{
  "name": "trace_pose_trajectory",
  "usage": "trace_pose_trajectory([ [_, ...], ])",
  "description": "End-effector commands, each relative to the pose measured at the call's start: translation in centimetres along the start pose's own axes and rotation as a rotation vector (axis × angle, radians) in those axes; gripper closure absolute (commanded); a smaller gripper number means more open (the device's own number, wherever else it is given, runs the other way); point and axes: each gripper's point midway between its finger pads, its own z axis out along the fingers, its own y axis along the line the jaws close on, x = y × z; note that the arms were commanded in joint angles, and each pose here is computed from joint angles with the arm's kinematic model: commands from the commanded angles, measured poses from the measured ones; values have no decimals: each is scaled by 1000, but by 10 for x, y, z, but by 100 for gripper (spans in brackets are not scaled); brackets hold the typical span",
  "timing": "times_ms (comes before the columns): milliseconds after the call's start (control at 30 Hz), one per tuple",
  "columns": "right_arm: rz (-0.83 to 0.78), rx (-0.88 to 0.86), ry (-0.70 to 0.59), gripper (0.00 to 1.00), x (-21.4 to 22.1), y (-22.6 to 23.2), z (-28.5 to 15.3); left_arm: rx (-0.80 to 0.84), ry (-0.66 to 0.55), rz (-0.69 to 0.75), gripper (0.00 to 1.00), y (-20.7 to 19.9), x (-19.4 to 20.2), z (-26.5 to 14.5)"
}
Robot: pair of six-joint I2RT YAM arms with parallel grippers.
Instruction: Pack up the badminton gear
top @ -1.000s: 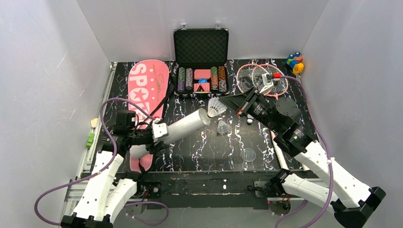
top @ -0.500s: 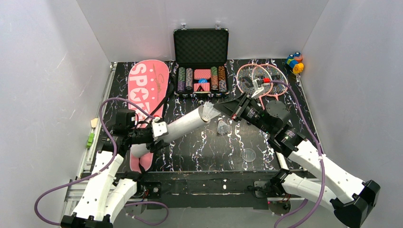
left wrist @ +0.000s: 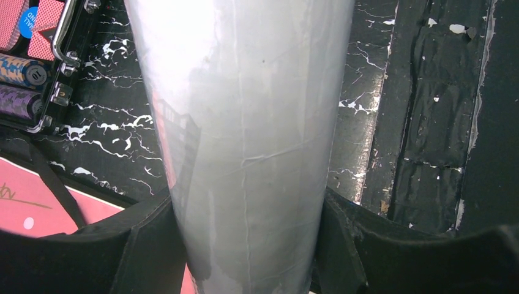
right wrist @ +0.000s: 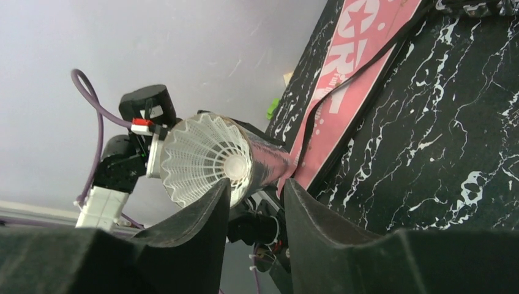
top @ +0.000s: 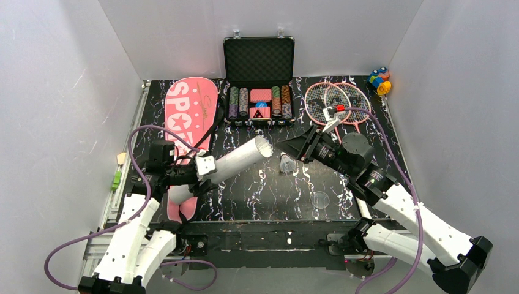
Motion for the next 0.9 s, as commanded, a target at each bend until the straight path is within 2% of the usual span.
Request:
trace_pose_trajectory([
  [0, -50, -30, 35, 53, 2, 11, 0, -17, -64, 49, 56, 9, -23, -5],
  [167, -72, -28, 46, 53, 2, 12, 1, -16, -66, 53, 56, 9, -26, -6],
  [500, -118, 2, 188, 53, 16, 12, 14, -5, -60, 80, 55, 6, -25, -7],
  [700, -155, 91, 331, 53, 28, 1, 23, 20, -38, 115, 55, -1, -19, -8],
  [867, -188, 120, 389, 51, 37, -6, 28, 24, -51, 123, 55, -2, -24, -10],
])
